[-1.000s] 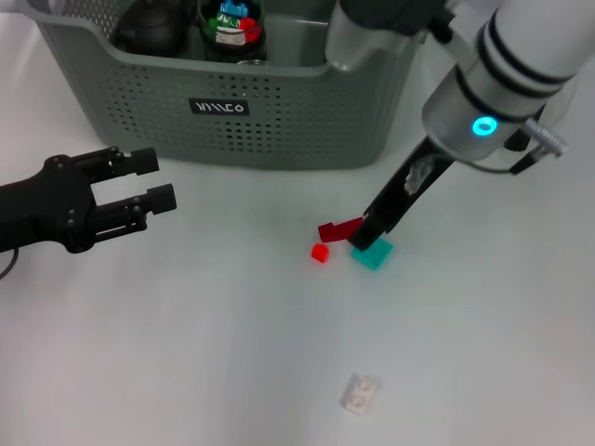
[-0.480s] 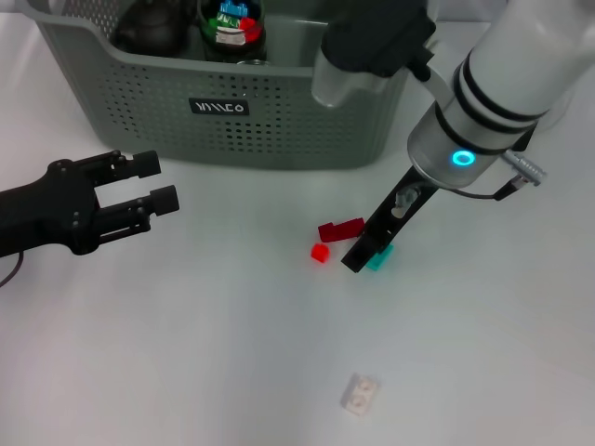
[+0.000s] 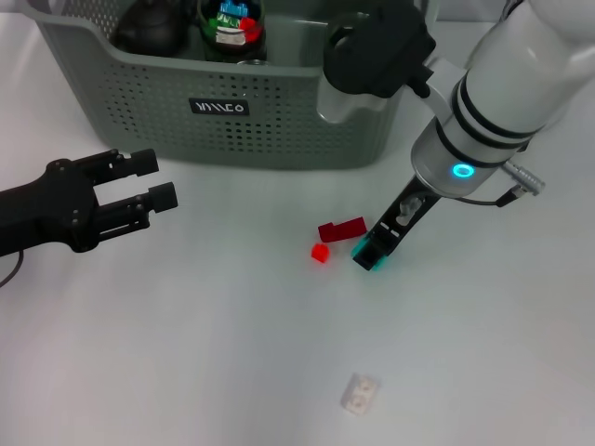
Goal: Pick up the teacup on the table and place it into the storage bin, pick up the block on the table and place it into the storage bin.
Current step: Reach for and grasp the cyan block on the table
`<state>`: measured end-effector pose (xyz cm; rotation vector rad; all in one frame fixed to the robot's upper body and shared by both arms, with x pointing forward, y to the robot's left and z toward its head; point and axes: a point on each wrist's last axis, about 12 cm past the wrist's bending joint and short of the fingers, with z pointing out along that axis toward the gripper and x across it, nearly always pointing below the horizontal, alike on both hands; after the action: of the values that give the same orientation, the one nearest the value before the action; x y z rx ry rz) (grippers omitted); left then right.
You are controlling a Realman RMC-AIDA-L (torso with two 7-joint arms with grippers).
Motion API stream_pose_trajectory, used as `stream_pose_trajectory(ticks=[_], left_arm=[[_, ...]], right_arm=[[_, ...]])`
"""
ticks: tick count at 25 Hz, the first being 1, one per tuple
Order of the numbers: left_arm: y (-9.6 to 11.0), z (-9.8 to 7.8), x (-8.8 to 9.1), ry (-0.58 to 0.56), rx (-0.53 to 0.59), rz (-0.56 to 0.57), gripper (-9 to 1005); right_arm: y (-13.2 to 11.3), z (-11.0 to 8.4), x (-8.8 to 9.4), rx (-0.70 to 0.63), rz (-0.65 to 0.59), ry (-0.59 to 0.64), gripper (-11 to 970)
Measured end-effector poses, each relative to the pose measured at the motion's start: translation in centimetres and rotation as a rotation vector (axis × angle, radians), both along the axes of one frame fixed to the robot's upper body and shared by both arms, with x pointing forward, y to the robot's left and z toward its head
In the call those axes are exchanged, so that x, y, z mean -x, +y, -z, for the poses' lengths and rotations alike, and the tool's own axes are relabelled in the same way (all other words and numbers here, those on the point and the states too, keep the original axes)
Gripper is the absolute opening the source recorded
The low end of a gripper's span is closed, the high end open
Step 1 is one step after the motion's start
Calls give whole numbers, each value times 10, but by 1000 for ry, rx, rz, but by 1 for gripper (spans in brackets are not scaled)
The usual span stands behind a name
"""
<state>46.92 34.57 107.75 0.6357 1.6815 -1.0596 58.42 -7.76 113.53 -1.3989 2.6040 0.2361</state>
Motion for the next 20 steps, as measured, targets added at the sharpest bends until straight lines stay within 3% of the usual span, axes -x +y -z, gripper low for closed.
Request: stream_pose_trajectory(ticks=[20], left_arm=[[0, 1, 1, 2, 4, -5, 646]], right_arm=[[5, 19, 3, -1, -22, -5, 670]])
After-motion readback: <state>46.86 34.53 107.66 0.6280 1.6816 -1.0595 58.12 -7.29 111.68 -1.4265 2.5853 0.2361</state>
